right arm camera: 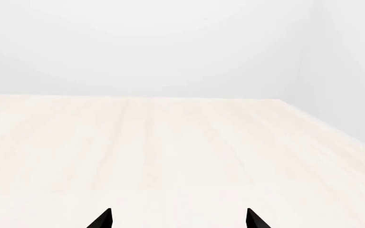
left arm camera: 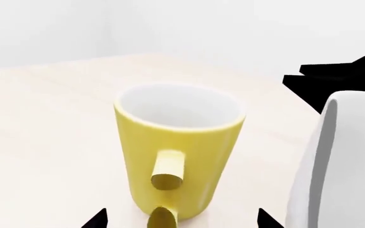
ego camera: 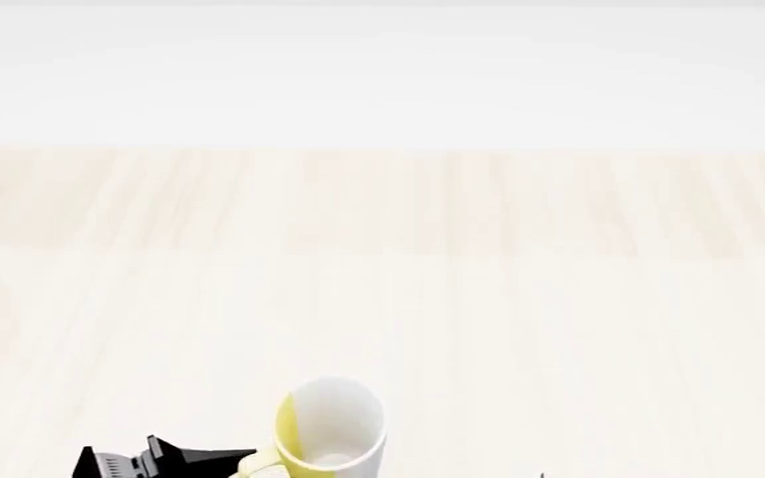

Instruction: Put the yellow and white mug to the front of the white mug.

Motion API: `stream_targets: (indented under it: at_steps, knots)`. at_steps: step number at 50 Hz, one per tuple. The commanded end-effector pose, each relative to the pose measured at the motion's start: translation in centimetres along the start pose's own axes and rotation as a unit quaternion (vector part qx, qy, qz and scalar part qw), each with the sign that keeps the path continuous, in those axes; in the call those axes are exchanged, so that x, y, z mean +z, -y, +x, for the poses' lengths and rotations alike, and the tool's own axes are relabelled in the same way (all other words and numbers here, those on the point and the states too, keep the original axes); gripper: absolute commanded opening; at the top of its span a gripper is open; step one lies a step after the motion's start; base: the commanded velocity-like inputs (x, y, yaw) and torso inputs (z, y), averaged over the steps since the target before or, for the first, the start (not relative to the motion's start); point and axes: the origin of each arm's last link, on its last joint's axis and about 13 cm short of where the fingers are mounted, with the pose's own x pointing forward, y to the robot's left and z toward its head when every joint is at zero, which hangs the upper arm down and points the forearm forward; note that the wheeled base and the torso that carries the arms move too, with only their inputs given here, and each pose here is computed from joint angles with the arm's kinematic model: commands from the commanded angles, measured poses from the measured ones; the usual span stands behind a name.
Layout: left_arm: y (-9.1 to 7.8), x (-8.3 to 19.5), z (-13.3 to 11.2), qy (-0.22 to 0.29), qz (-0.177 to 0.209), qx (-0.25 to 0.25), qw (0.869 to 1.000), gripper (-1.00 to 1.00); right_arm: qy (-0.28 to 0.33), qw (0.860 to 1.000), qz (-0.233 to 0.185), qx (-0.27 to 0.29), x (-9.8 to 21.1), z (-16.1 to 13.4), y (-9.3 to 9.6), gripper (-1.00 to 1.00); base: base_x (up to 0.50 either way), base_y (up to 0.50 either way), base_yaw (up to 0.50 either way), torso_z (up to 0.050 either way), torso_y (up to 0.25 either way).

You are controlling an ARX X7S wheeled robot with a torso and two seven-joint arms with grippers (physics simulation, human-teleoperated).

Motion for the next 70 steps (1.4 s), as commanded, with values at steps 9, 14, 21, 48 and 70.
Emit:
stream_targets:
  at_steps: [9,14,21,48,70]
  knots:
    - [-0.1,0.3,-0.2,0.011,-0.005,0.004,1.0,1.0,0.0,1.0,0.0,0.0,0.0,0.0,0.0,1.0,0.0,0.0,0.0,0.0,0.0]
    - [-0.1,0.3,-0.2,0.012,-0.003,0.005,1.0,1.0,0.0,1.0,0.0,0.001,0.0,0.0,0.0,1.0,0.0,0.0,0.0,0.0,0.0]
    - [-0.1,0.5,-0.3,0.015,-0.005,0.004,1.0,1.0,-0.001,1.0,-0.001,0.003,-0.1,0.0,-0.1,1.0,0.0,0.0,0.0,0.0,0.0]
    - [0.8,3.6,-1.4,0.098,-0.011,-0.012,0.995,1.0,-0.002,1.0,-0.001,0.003,-0.1,0.0,-0.1,1.0,0.0,0.0,0.0,0.0,0.0]
    - [1.0,4.7,-2.4,0.142,-0.013,-0.011,0.99,1.0,0.0,1.0,-0.001,0.004,0.0,0.0,-0.1,1.0,0.0,0.0,0.0,0.0,0.0]
